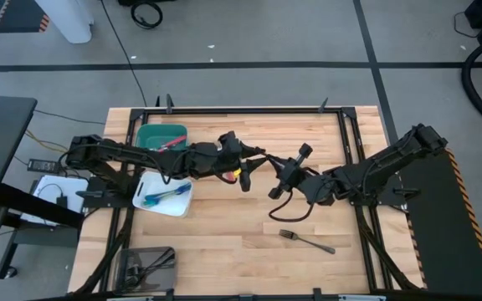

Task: Sort silverware by color (type)
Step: Put the blue fork into the white bin

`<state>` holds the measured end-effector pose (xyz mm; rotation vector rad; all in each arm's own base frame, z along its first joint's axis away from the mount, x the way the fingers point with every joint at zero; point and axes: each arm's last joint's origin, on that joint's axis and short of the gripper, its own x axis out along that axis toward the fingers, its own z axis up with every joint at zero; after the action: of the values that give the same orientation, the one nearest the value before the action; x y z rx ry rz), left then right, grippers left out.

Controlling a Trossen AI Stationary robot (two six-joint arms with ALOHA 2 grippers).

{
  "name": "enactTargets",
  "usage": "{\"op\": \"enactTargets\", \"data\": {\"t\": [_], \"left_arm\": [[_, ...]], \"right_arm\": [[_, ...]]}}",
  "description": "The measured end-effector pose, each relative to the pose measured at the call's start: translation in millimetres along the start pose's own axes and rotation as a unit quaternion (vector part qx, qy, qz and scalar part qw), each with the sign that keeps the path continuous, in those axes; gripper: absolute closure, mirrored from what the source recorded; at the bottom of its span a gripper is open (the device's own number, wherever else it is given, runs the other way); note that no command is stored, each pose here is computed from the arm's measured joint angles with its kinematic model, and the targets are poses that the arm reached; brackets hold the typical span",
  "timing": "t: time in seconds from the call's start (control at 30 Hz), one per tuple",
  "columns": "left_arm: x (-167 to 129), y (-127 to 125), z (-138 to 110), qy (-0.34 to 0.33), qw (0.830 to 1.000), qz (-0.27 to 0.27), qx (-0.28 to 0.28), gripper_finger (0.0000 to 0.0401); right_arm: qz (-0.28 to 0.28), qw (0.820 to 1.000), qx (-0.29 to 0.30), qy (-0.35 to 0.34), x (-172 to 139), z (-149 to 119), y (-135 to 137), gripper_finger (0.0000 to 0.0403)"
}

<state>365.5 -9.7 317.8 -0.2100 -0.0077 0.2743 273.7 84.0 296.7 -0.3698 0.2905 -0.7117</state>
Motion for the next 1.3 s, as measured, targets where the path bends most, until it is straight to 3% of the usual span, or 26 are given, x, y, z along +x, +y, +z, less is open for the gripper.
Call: {"op": "enactTargets", "data": {"t": [0.07, 0.3, 0.63, 1.0, 1.13, 1.3], "left_arm": [[1, 1, 2, -0.008, 1.000, 0.001, -0.002, 0.0264], [1, 3, 3, -0.011, 0.999, 0.003, 0.032, 0.0277], [0, 1, 0, 0.002, 0.998, 0.000, 0.059, 0.0387], [-2, -1, -3, 0.020, 0.993, 0.004, 0.117, 0.0387], [-7, 0, -3, 0.060, 0.989, 0.005, 0.137, 0.0385], [-27, -8, 6, 0.166, 0.972, -0.002, 0.169, 0.0385]], "right_arm": [[0.026, 1.000, 0.005, -0.007, 0, 1, 1, 0.0389], [0.033, 0.999, 0.008, -0.010, 0, 2, 2, 0.0389], [0.034, 0.999, 0.013, -0.011, 0, 2, 2, 0.0371], [0.039, 0.999, 0.014, -0.014, -2, 3, 3, 0.0344], [0.041, 0.999, 0.001, -0.017, -7, 3, 5, 0.0338], [0.022, 1.000, -0.008, -0.014, -10, 3, 5, 0.0337]]}}
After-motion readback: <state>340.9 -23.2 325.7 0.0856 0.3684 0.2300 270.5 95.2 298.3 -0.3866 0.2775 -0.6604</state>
